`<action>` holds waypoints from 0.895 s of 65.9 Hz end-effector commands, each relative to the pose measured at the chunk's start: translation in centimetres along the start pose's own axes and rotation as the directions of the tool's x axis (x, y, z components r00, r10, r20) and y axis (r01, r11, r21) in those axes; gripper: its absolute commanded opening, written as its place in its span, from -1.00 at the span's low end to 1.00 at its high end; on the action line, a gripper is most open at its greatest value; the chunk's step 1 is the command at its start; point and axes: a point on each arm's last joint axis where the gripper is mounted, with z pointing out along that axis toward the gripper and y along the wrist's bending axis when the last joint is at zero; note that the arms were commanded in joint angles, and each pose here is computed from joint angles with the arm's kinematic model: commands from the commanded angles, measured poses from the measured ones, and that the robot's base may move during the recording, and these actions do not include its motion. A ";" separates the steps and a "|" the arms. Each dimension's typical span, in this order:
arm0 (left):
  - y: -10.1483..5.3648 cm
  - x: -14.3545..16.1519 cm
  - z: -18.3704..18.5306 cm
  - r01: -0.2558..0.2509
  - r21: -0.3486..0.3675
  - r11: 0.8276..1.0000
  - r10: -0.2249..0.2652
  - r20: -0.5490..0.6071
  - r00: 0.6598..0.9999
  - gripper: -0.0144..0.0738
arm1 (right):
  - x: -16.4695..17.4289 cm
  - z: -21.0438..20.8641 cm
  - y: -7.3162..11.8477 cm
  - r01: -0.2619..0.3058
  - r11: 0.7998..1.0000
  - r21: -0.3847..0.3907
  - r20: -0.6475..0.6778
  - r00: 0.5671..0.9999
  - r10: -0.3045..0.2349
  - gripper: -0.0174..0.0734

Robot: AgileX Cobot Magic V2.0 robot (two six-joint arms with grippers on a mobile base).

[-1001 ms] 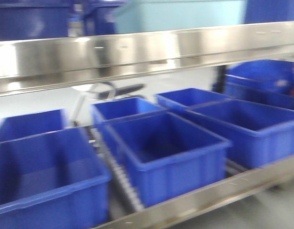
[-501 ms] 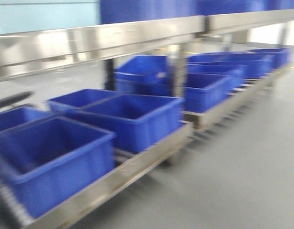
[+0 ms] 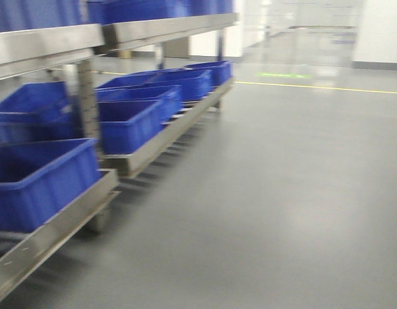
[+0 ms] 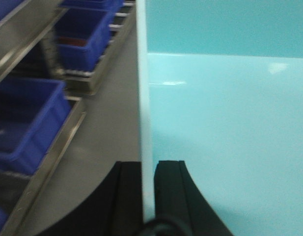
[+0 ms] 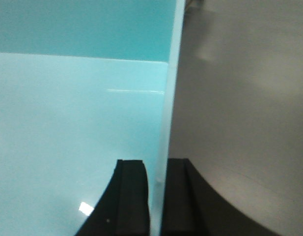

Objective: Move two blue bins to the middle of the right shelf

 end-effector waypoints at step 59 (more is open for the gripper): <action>-0.1 -0.7 -0.7 -0.014 0.014 1.000 0.013 0.061 0.998 -0.92 | -0.8 -0.8 0.1 0.018 1.000 -0.016 0.066 0.998 -0.017 -0.97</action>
